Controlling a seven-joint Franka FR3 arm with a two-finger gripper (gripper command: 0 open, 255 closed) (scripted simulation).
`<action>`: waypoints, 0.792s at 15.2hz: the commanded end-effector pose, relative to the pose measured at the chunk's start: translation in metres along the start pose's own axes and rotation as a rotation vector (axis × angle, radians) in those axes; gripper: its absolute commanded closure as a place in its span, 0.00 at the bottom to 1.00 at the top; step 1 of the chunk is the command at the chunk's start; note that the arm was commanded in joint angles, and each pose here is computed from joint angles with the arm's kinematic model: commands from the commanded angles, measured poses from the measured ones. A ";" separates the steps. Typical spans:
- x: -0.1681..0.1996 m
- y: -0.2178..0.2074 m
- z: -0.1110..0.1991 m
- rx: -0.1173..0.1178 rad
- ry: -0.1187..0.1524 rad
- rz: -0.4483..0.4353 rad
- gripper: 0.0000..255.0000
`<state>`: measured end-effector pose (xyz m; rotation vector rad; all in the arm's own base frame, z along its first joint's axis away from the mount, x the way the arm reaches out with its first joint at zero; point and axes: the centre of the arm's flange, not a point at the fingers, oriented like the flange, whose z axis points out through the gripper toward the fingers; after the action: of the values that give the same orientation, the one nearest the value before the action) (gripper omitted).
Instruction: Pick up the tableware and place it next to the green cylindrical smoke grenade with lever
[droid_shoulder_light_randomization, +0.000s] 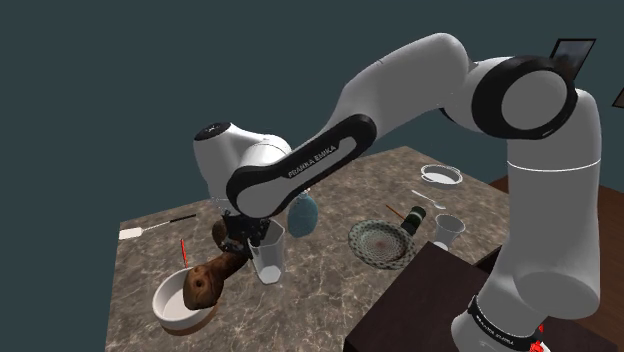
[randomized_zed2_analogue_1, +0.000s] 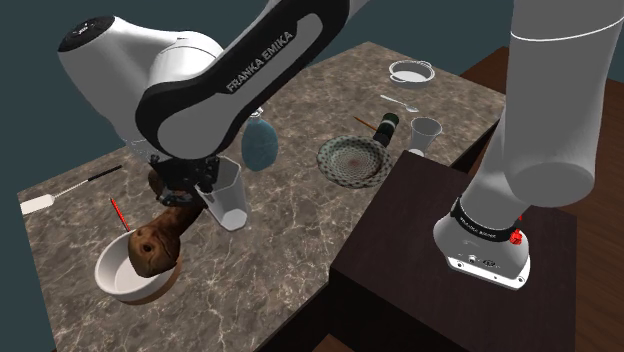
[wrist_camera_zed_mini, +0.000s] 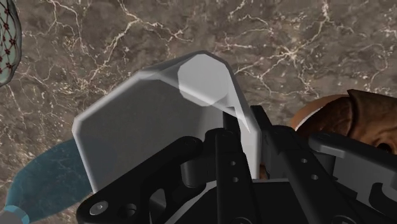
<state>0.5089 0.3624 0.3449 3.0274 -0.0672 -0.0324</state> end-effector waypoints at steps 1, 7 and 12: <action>0.000 0.001 -0.010 0.000 0.000 0.000 1.00; -0.001 0.004 -0.042 0.000 0.000 0.000 1.00; -0.001 0.007 -0.068 0.000 0.000 0.000 1.00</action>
<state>0.5096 0.3624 0.4075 3.0273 -0.0671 -0.0324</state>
